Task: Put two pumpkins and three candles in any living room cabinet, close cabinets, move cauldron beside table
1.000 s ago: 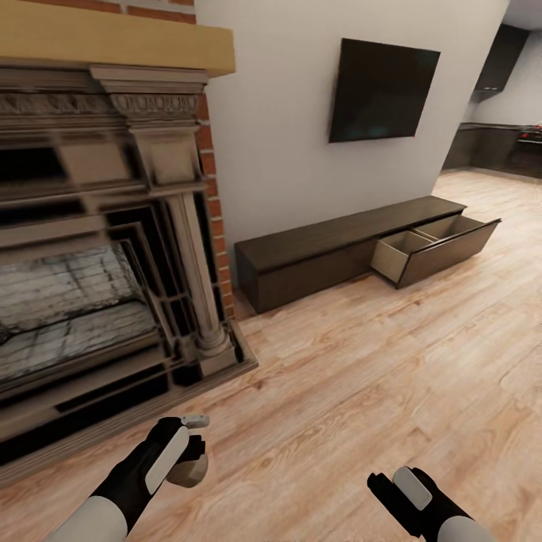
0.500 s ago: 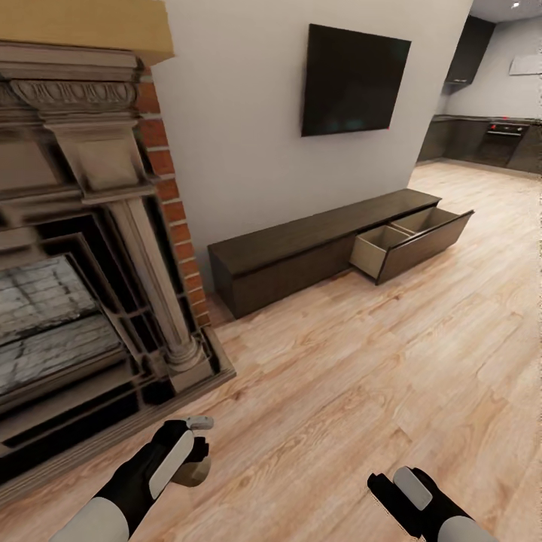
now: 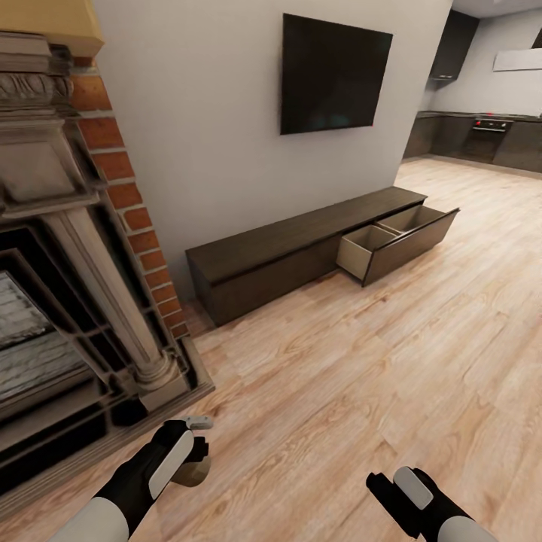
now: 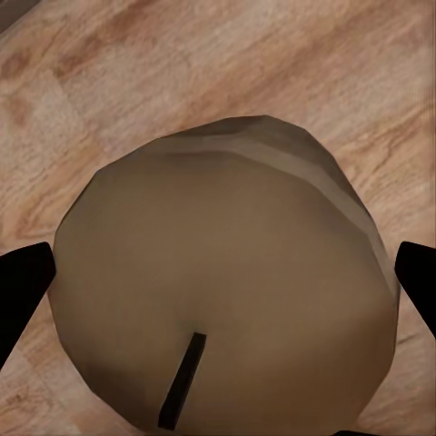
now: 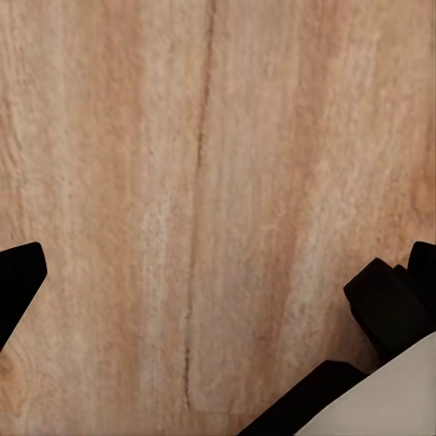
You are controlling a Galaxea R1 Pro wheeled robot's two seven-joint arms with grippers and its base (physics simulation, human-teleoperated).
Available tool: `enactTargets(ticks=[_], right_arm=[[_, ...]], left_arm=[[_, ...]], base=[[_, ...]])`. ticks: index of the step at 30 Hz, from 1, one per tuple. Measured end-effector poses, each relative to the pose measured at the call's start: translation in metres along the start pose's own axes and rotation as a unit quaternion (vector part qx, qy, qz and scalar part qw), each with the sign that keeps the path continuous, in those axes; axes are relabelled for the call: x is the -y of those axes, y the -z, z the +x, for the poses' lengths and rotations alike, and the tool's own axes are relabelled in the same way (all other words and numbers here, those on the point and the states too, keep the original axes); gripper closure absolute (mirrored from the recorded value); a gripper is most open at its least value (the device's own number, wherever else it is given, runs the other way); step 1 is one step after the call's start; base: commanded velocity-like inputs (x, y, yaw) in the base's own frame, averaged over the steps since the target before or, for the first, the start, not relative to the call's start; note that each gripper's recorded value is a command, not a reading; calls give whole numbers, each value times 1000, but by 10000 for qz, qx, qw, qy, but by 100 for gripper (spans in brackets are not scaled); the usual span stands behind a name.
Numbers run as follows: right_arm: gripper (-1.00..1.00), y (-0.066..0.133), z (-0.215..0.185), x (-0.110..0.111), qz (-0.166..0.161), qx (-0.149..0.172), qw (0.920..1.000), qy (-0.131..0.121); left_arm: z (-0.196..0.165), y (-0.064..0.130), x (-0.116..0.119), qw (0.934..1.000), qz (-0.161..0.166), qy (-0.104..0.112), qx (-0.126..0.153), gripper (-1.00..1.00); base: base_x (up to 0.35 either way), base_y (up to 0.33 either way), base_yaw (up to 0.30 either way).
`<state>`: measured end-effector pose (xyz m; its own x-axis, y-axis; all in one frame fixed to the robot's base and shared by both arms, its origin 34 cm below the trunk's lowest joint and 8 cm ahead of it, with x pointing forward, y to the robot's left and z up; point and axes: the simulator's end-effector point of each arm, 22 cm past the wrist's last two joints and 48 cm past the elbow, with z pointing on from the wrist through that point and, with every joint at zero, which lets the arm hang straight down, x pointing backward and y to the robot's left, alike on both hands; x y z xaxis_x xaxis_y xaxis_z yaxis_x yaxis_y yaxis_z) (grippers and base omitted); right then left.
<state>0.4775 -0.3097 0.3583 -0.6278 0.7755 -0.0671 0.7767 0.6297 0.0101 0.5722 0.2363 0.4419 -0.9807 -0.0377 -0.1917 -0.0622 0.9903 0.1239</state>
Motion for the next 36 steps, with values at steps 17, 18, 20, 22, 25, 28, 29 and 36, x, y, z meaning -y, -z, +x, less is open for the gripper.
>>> enactTargets(ticks=[17, 18, 20, 22, 25, 28, 29, 36], right_arm=[[-100, -4, 2, -12, -361, -53, 9993, 5], [-100, -5, 3, -11, -353, -58, 9994, 6], [-100, -6, 4, -10, -339, -66, 9994, 6], [-100, -6, 4, -10, -323, -74, 9994, 7], [-100, -8, 6, -9, -309, -85, 9995, 6], [-100, -9, 7, -8, -297, -92, 9995, 3], [-100, -9, 7, -8, -295, -95, 9995, 3], [-100, -14, 8, 5, -126, 56, 9998, -117]], left_arm=[[5, -5, 1, 10000, 1, -12, -69, 100], [5, -6, 1, 10000, -1, -14, -74, 100], [6, -7, 1, 10000, -1, -14, -86, 100], [7, -7, 1, 10000, -2, -15, -95, 100], [8, -9, 1, 9999, -2, -16, -110, 100], [9, -10, 2, 9999, 3, -17, -125, 100], [9, -10, 2, 9999, 4, -15, -129, 100], [10, -10, 3, 9999, 4, -37, -134, 100]], base=[[53, -49, -118], [215, -204, -182], [220, -208, -183], [226, -213, -197], [228, -214, -207], [228, -215, -197], [229, -215, -110], [229, -215, -26]])
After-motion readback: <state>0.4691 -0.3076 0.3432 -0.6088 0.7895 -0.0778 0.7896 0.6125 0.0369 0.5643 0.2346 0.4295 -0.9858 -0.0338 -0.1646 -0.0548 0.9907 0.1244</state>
